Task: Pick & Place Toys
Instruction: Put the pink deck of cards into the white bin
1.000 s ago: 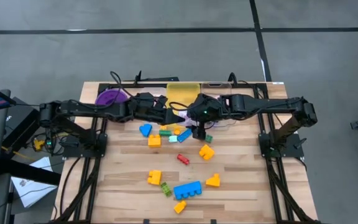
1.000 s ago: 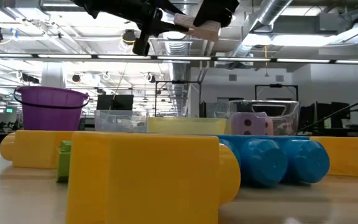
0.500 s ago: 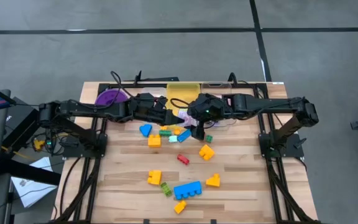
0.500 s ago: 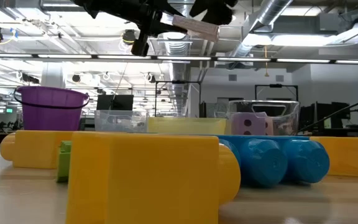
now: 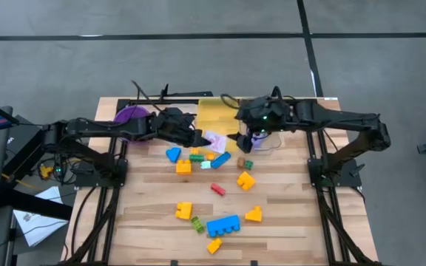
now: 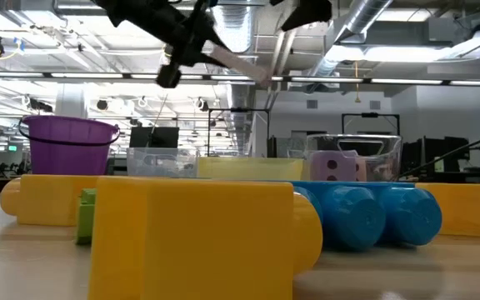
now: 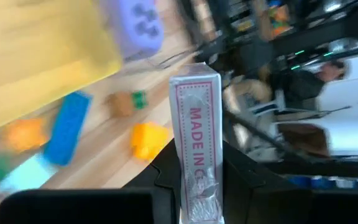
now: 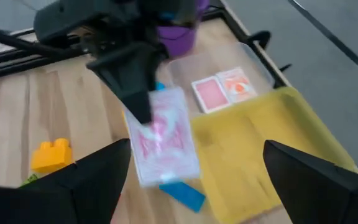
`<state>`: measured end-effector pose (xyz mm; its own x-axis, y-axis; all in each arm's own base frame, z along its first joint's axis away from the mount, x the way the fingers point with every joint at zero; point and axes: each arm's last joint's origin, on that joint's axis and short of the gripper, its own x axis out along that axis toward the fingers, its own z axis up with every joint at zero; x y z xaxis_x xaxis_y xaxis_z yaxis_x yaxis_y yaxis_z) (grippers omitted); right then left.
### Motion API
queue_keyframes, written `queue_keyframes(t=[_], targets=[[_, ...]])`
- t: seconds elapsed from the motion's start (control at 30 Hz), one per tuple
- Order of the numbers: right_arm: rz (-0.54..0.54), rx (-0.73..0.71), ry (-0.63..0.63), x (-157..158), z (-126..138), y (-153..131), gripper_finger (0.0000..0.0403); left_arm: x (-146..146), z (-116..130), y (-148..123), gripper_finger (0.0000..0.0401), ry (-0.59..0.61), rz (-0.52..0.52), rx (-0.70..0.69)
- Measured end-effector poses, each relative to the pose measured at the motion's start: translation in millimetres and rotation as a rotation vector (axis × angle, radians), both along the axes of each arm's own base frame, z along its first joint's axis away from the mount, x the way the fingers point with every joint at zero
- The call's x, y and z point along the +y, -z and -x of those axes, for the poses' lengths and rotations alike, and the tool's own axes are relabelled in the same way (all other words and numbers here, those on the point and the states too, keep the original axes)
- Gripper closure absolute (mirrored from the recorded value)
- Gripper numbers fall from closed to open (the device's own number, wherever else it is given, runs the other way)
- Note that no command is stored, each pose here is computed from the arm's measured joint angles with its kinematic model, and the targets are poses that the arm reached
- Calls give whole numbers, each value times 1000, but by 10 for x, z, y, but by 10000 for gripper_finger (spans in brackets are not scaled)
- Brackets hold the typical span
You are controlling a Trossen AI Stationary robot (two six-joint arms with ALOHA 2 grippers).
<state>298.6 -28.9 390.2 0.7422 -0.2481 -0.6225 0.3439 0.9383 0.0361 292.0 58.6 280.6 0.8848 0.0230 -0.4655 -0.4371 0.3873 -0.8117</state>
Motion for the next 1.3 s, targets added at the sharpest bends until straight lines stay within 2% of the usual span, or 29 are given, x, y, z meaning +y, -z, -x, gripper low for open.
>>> queue_keyframes(t=[0.3, 0.5, 0.7, 0.83, 1.1, 1.3], targets=[[14, 60, 161, -56, 255, -58, 44, 84, 449, -206, 342, -84, -44, 94], [-3, 89, 184, -52, 296, -36, 44, 131, 799, -289, 342, -179, -47, 187], [-12, 114, 187, -43, 329, -25, 44, 174, 975, -242, 342, -226, -27, 303], [-16, 126, 183, -13, 368, -32, 44, 245, 993, -139, 342, -244, -7, 401], [-27, 120, 170, 55, 415, -59, 44, 431, 801, 33, 342, -240, -20, 491], [-28, 121, 166, 67, 435, -67, 44, 727, 619, -175, 342, -191, -87, 577]])
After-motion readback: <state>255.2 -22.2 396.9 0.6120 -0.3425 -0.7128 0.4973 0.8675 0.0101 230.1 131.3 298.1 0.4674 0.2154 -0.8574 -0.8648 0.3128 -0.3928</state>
